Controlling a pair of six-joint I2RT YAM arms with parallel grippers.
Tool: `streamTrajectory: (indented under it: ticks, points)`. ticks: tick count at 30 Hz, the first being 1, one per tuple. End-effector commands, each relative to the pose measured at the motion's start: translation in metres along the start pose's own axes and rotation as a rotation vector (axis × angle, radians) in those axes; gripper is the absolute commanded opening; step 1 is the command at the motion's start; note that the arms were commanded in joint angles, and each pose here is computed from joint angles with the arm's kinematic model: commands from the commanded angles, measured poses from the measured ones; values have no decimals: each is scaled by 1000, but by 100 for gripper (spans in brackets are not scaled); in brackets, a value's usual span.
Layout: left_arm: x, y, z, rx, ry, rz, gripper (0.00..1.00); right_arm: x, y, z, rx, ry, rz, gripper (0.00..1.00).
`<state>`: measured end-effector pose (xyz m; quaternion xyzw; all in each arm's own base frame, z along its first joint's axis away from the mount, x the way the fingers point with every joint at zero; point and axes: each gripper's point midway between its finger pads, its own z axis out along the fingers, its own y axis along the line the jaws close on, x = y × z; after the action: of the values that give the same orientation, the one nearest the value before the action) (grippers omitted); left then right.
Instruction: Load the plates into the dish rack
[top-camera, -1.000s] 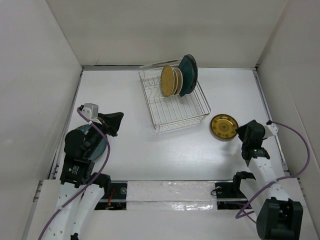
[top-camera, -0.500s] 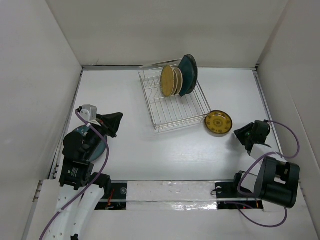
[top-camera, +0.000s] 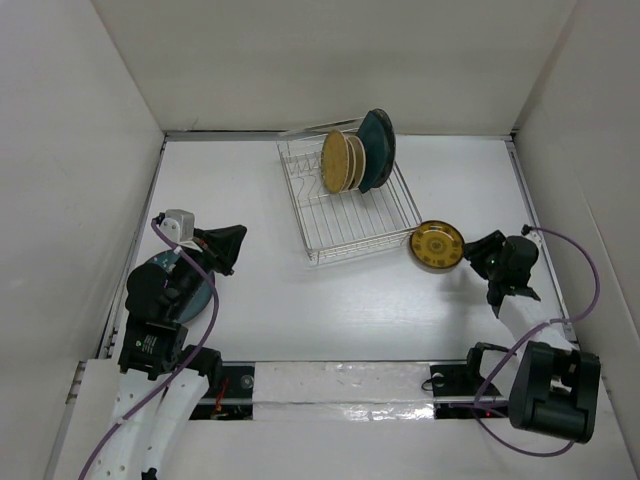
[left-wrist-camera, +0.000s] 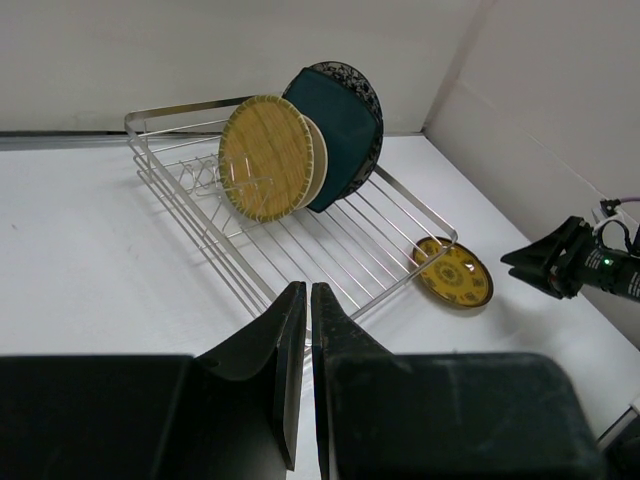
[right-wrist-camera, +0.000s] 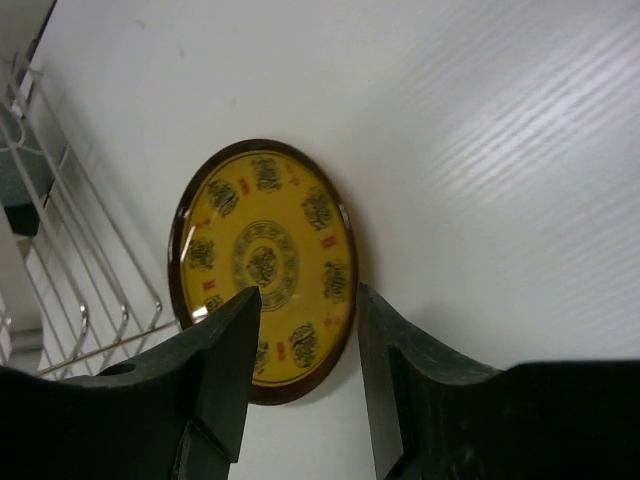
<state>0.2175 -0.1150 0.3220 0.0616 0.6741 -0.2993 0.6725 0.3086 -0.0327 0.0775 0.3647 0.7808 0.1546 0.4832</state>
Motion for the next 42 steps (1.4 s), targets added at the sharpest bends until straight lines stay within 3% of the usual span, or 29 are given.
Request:
streamTrajectory:
  ticks: [1, 9, 13, 14, 16, 20, 23, 26, 28, 29, 31, 35, 36, 37, 39, 40, 41, 42]
  points:
    - [-6, -3, 3, 22, -28, 3, 5, -17, 13, 7, -2, -33, -46, 49]
    - [-5, -3, 3, 19, -24, 4, 5, 18, 3, 38, 32, 137, -29, 49]
    - [-5, -2, 4, 16, -24, 3, 5, 29, 1, 46, 41, 177, -2, 35]
    - [-4, -2, 4, 17, -22, 3, 5, 25, -1, 47, 55, 154, 4, 20]
    - [-3, -1, 4, 14, -19, 1, 5, 16, -7, 40, 93, 90, 19, 3]
    - [-3, -2, 5, 17, -16, 1, 5, -40, 5, 3, 143, -135, 10, 0]
    - [-3, -2, 5, 19, -15, 0, 5, -98, 45, -49, 91, -347, -9, 0]
    - [-2, 0, 6, 12, -13, 0, 5, -143, 109, -101, -67, -505, -48, 0]
    - [0, 1, 7, 11, -7, 0, 5, -141, 158, -115, -168, -478, -123, 0]
    - [1, 1, 8, 10, -1, -4, 5, -161, 191, -134, -210, -505, -133, 0]
    - [2, 2, 8, 8, 1, -3, 5, -125, 245, -118, -247, -387, -293, 0]
    - [3, 6, 9, -11, 4, -4, 5, -94, 325, -102, -173, -350, -542, 0]
    - [2, 7, 9, -19, 3, -3, 5, -110, 357, -114, -199, -382, -537, 0]
    - [3, 8, 9, -22, 4, -4, 5, -82, 369, -82, -146, -336, -640, 0]
    - [3, 9, 10, -30, 3, -4, 5, -60, 387, -73, -90, -316, -749, 0]
    - [3, 9, 10, -30, 3, -4, 5, -77, 414, -84, -103, -363, -740, 0]
    - [3, 9, 10, -29, 3, -4, 5, -48, 411, -54, -11, -332, -839, 0]
    - [2, 9, 10, -30, 3, -2, 5, -39, 419, -50, 7, -333, -872, 0]
